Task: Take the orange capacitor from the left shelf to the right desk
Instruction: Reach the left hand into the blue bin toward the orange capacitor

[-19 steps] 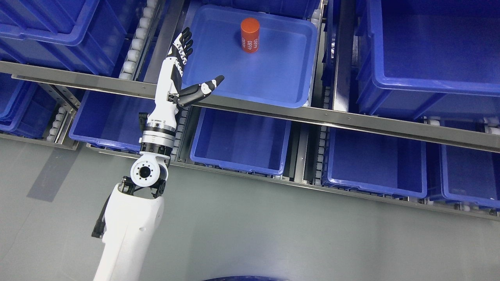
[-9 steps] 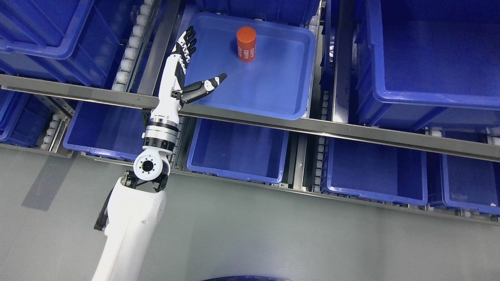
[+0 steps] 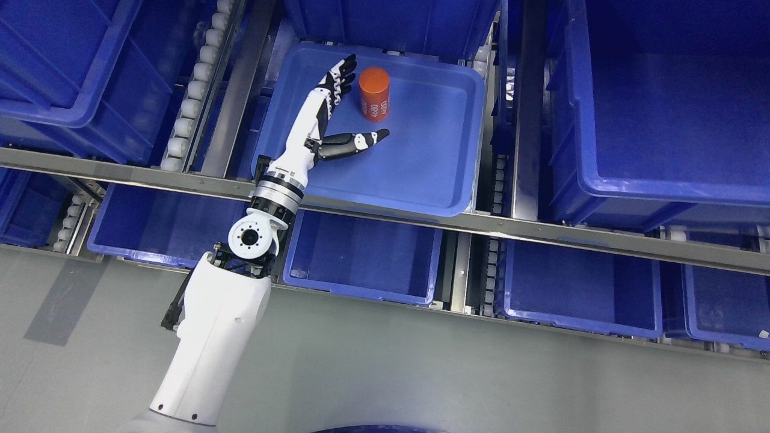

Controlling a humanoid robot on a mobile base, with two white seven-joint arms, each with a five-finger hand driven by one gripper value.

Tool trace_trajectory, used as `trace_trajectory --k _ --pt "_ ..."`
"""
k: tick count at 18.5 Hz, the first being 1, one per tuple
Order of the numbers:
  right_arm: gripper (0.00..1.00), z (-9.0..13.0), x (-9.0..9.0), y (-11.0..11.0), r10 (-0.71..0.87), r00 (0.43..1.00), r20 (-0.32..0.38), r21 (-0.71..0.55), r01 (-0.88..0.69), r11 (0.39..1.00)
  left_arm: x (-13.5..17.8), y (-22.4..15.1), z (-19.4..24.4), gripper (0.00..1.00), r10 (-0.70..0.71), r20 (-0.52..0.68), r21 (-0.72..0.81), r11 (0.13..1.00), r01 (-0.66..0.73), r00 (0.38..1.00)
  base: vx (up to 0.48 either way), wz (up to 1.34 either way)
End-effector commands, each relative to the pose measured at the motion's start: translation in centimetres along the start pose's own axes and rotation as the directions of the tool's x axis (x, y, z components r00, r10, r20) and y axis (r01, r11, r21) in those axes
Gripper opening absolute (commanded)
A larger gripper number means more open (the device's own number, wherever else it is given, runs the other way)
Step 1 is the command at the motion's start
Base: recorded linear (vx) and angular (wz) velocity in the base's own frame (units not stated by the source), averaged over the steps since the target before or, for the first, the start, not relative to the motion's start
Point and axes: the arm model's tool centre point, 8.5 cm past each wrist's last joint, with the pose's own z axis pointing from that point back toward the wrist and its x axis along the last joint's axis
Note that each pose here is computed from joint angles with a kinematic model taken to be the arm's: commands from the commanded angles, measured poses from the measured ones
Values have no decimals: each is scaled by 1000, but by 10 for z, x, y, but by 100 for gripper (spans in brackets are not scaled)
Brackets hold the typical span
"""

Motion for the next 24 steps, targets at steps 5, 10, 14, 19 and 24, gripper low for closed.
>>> trace_trajectory --k 5,10,14,19,24 --pt "100 0 13 -11 -10 999 36 -16 10 1000 -52 -22 -9 100 -99 -167 -132 988 77 981 71 0" --pt "100 0 13 -11 -10 999 36 -16 10 1000 -41 -10 -31 99 -122 -154 -125 987 103 981 35 0" --pt "100 0 13 -11 -10 999 36 -16 10 1000 -32 -6 -39 97 -123 -132 -120 987 108 984 0 0" --pt "100 0 13 -11 -10 999 36 -16 10 1000 -29 -5 -40 86 -119 -121 -119 987 105 985 0 0" --pt "100 0 13 -11 -10 999 36 -16 10 1000 -25 1 -40 62 -110 -89 -109 989 100 990 0 0"
